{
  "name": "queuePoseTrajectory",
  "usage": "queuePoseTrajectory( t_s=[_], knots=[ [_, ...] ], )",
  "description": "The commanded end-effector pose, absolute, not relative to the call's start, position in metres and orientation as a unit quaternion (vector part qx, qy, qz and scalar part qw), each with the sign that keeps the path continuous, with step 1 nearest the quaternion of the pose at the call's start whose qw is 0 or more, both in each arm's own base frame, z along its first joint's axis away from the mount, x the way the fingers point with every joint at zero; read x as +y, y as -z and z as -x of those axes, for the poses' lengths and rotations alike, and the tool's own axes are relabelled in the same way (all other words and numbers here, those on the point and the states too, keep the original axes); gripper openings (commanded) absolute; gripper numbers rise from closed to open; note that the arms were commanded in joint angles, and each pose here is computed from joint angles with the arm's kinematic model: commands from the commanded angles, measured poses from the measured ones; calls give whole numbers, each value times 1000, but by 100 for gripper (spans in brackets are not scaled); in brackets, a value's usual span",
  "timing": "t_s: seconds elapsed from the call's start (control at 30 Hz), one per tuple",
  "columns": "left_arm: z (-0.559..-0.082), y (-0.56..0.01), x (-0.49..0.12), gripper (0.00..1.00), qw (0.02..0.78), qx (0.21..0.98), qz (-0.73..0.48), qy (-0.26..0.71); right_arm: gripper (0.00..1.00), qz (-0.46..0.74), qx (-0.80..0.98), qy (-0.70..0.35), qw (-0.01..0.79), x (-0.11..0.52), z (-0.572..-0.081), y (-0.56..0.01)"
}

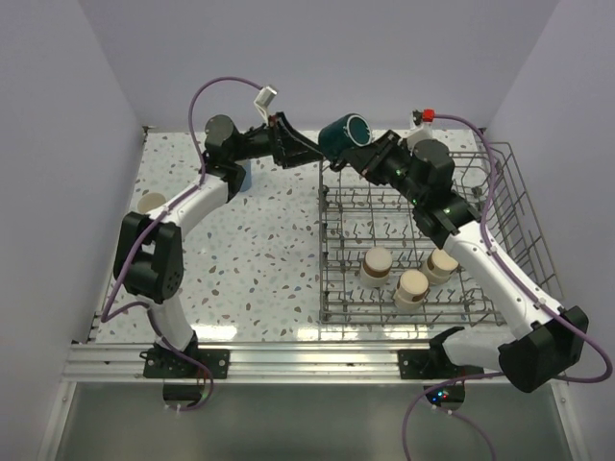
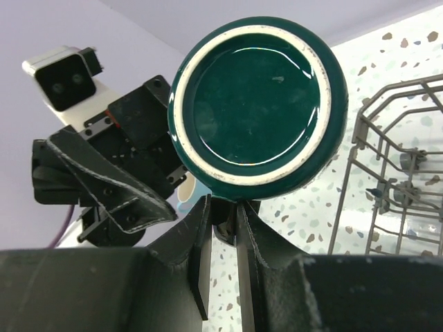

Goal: Unload the cups from the dish rack

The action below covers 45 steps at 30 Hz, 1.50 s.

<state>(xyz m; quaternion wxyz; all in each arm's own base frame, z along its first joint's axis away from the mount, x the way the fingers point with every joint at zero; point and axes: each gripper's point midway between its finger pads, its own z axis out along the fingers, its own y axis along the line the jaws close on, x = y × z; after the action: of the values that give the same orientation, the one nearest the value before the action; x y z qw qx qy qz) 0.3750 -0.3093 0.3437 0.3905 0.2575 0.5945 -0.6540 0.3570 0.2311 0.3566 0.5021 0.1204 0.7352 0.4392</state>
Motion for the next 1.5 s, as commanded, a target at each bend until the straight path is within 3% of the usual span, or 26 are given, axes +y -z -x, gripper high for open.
queuePoseTrajectory(
  t_s=[0.0, 0.37, 0.6, 0.8, 1.47],
  knots=[
    [-374, -366, -311, 72, 415, 567, -276, 656, 0, -93, 650, -508, 558, 238, -348, -438],
    [-376, -382, -313, 70, 423, 552, -286, 659, 0, -119, 672, -493, 539, 238, -356, -412],
    [-385, -298, -319, 70, 394, 635, -278, 604, 0, -225, 761, -316, 519, 165, -331, -296],
    [-372, -266, -341, 68, 363, 653, -302, 592, 0, -238, 787, -284, 493, 155, -319, -244],
    [-347, -280, -350, 67, 363, 640, -355, 576, 0, -215, 765, -282, 537, 144, -312, -290]
  ],
)
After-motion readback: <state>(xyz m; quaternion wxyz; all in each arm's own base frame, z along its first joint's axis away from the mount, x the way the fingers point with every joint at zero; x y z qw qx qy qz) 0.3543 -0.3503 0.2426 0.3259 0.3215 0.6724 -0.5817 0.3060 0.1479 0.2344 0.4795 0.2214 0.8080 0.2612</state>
